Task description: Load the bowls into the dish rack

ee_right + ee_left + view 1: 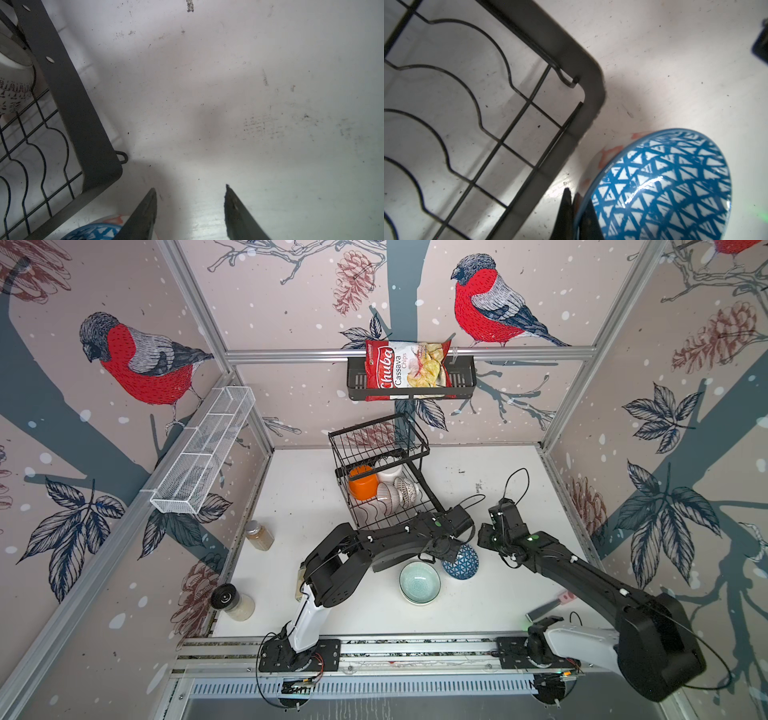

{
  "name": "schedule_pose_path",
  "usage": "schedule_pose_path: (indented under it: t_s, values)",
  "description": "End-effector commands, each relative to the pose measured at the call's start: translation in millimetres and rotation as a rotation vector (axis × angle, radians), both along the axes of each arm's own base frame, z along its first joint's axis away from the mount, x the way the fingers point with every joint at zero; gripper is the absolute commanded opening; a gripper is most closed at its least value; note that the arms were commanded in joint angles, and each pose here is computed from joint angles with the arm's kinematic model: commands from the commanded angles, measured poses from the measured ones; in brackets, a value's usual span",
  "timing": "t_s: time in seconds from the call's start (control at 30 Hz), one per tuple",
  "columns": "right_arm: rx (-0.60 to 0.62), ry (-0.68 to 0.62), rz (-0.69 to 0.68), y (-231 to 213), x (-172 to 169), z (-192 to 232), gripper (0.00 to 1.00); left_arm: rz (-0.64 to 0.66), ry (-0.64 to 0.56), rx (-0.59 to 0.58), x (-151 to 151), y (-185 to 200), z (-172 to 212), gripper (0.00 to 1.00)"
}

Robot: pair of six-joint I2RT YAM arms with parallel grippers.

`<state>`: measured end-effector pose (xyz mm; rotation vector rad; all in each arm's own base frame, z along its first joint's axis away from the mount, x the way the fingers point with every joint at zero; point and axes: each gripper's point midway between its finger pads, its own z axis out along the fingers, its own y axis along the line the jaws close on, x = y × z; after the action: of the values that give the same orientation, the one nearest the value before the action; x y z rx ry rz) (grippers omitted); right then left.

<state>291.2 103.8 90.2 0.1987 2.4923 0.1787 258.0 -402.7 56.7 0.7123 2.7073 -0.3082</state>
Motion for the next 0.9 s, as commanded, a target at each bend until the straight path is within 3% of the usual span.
schedule_pose_path:
  t_s: [0.0,0.23,0.5,0.87]
  values:
    - [-0.020,-0.020,-0.001,-4,2,8,0.53,-0.034,-0.015,-0.032,-1,-5,8,0.00]
    - [-0.023,-0.055,-0.004,-7,6,29,0.54,-0.039,-0.055,-0.095,1,-9,27,0.00]
    - [-0.049,-0.074,-0.008,-12,10,43,0.54,-0.057,-0.115,-0.250,-3,-14,69,0.00]
    - [-0.005,-0.074,0.052,8,19,51,0.52,0.063,-0.222,-0.373,6,30,124,0.00]
